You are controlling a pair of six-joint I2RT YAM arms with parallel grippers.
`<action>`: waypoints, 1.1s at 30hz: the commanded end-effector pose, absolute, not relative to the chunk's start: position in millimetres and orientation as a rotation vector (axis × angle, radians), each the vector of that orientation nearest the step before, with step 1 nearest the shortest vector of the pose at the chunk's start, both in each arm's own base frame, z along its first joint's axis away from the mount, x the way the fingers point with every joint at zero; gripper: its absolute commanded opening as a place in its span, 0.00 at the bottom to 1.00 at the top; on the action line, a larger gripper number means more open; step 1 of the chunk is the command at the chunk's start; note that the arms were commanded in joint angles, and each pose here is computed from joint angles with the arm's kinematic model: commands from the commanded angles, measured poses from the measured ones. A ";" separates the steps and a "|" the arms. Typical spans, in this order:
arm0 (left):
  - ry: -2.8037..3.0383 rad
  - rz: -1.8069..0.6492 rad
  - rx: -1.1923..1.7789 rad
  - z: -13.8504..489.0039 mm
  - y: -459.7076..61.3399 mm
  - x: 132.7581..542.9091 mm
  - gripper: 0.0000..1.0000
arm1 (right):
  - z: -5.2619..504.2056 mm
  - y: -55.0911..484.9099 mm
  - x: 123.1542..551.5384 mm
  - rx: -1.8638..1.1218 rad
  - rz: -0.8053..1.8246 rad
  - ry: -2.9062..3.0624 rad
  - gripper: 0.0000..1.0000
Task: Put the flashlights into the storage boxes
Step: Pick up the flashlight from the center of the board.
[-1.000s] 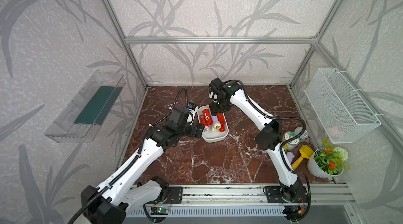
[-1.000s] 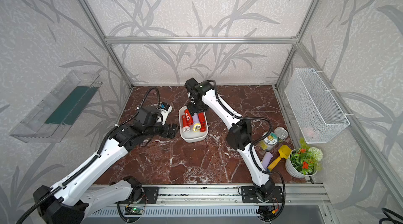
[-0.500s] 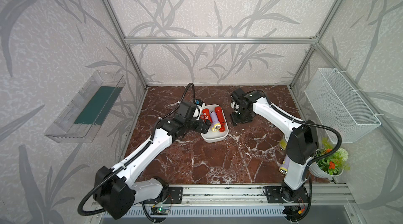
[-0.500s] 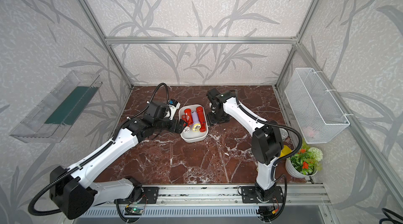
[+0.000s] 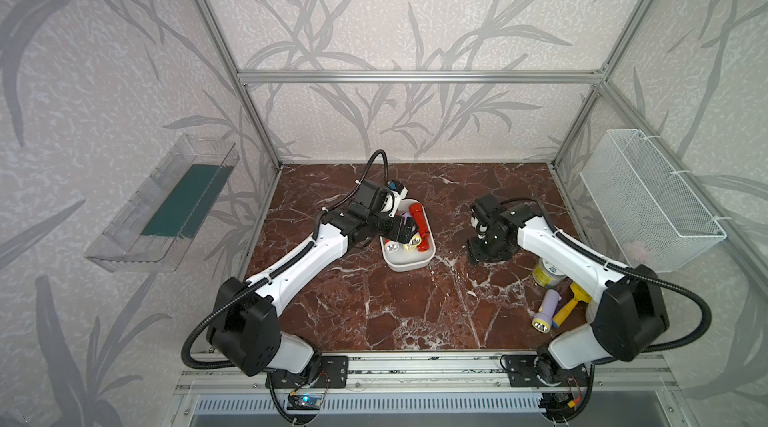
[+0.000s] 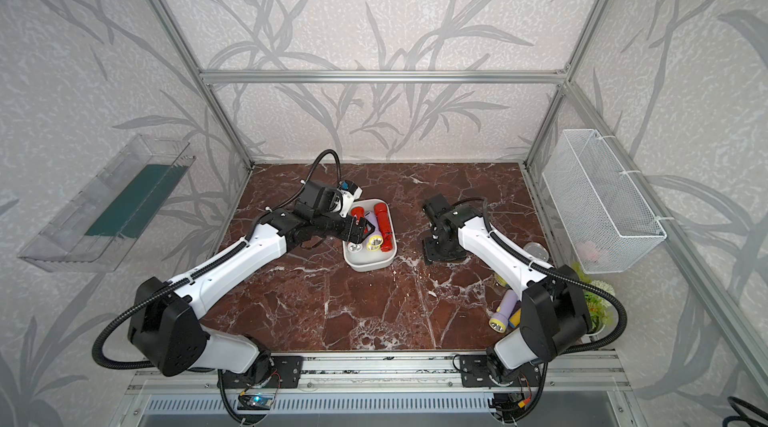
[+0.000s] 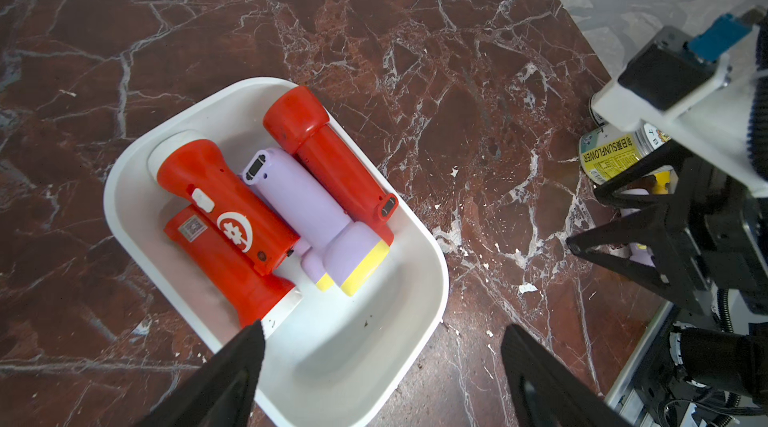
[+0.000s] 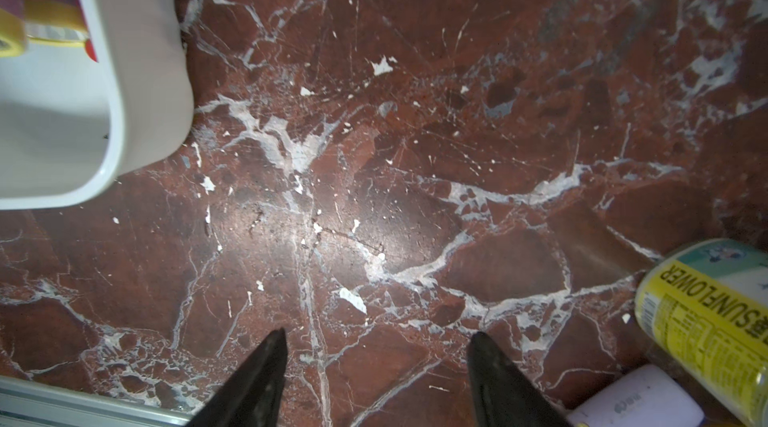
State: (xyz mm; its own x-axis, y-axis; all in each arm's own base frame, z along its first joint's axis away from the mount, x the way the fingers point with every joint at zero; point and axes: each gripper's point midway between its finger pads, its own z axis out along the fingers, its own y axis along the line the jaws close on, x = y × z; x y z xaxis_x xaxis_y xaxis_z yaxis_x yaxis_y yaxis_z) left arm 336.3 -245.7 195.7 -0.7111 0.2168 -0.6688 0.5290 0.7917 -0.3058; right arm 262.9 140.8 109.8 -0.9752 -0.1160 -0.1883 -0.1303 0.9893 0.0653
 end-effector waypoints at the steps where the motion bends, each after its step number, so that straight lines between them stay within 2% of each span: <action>1: 2.273 -0.660 0.546 212.3 -253.5 349.6 0.92 | 109.8 137.0 263.4 -0.113 0.120 2.909 0.70; 14: 2.321 -0.487 0.285 216.6 -218.5 374.6 0.92 | 81.9 167.5 285.0 -0.155 0.206 2.803 0.72; 16: 2.313 -0.433 0.224 215.8 -205.1 376.8 0.94 | 84.0 168.0 288.2 -0.212 0.192 2.788 0.79; 17: 2.303 -0.417 0.196 216.0 -198.5 377.3 0.95 | 86.9 167.7 290.6 -0.246 0.174 2.777 0.92; 18: 2.298 -0.403 0.171 215.3 -192.0 377.6 0.96 | 90.8 166.9 292.9 -0.275 0.158 2.767 0.99; 20: 2.281 -0.367 0.097 214.0 -173.7 379.0 0.99 | 101.8 166.2 299.2 -0.335 0.124 2.737 0.99; 28: 2.057 -0.195 -0.082 223.6 -104.6 375.4 0.99 | 137.0 170.1 313.9 -0.439 0.111 2.641 0.99; 33: 2.015 -0.169 -0.035 229.2 -97.0 367.1 0.99 | 131.4 137.3 304.8 -0.320 -0.040 2.724 0.99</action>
